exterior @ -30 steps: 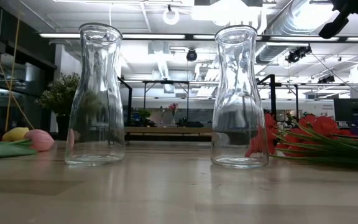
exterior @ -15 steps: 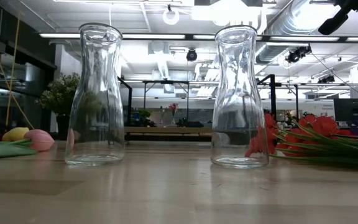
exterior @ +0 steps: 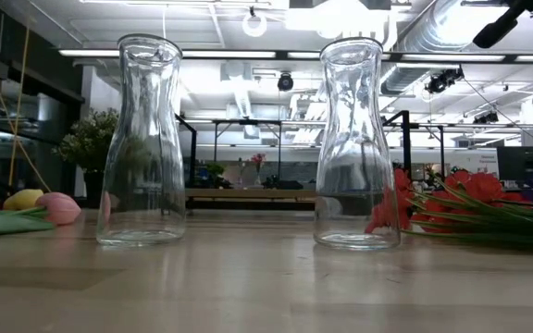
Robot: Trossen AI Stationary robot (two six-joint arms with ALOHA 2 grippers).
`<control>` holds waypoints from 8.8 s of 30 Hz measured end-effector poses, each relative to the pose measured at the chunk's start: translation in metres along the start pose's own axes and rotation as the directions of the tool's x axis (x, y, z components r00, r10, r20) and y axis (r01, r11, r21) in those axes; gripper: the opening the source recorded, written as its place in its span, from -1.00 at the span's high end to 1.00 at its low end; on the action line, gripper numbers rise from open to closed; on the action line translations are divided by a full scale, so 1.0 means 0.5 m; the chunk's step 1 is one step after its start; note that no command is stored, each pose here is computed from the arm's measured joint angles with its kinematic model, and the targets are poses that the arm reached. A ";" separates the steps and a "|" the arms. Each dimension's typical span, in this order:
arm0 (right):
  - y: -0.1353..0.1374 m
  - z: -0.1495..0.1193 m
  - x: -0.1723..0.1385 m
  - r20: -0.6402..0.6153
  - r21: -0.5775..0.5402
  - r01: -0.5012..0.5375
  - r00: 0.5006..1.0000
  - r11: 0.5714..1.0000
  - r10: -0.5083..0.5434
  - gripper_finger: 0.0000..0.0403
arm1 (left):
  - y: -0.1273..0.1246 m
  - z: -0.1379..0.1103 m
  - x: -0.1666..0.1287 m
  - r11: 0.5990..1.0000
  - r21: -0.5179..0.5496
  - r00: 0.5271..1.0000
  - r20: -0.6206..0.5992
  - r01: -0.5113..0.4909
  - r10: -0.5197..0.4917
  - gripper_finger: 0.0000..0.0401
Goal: Pick and place flowers into a vace then onto a shelf
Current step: Put the dark red flower into the left transparent vase
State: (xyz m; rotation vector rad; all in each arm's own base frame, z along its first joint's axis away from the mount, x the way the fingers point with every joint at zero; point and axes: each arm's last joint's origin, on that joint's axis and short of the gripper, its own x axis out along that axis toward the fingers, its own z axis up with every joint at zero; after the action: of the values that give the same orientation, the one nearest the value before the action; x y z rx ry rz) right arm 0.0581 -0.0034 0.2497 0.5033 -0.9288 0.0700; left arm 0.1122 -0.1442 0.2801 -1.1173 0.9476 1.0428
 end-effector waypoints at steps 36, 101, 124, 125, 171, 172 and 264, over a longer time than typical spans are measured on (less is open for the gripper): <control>0.000 0.000 0.000 0.003 -0.061 0.004 1.000 0.998 -0.004 0.94 | 0.014 0.029 0.211 0.982 -0.149 0.993 -0.041 -0.119 0.115 0.01; -0.003 -0.005 0.000 -0.024 -0.066 0.015 1.000 0.998 -0.017 0.94 | -0.056 0.039 0.127 0.968 -0.177 0.970 0.134 -0.179 0.204 0.85; -0.004 -0.008 0.000 -0.040 -0.069 0.021 0.999 0.997 -0.024 0.94 | -0.126 0.100 -0.072 0.944 -0.008 0.814 0.509 0.328 -0.279 0.85; -0.004 -0.008 0.000 -0.040 -0.070 0.022 0.999 0.997 -0.025 0.94 | -0.130 0.103 -0.084 0.939 0.016 0.801 0.517 0.345 -0.303 0.85; -0.008 -0.014 -0.001 -0.063 -0.112 0.050 0.996 0.992 -0.057 0.94 | -0.309 0.036 -0.192 0.776 0.553 0.453 0.632 0.304 -0.628 0.85; -0.008 -0.014 -0.001 -0.063 -0.112 0.050 0.996 0.992 -0.057 0.94 | -0.309 0.036 -0.192 0.776 0.552 0.452 0.634 0.304 -0.628 0.85; -0.006 -0.010 0.000 -0.047 -0.116 0.035 0.998 0.993 -0.041 0.94 | -0.299 -0.013 -0.088 0.640 0.722 0.782 0.229 0.264 -0.580 0.52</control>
State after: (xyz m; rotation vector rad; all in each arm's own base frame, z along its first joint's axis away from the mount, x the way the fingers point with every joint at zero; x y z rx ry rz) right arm 0.0627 -0.0038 0.2458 0.4101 -0.8697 -0.0060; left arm 0.2451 -0.1747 0.3552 -0.4223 0.5394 0.4406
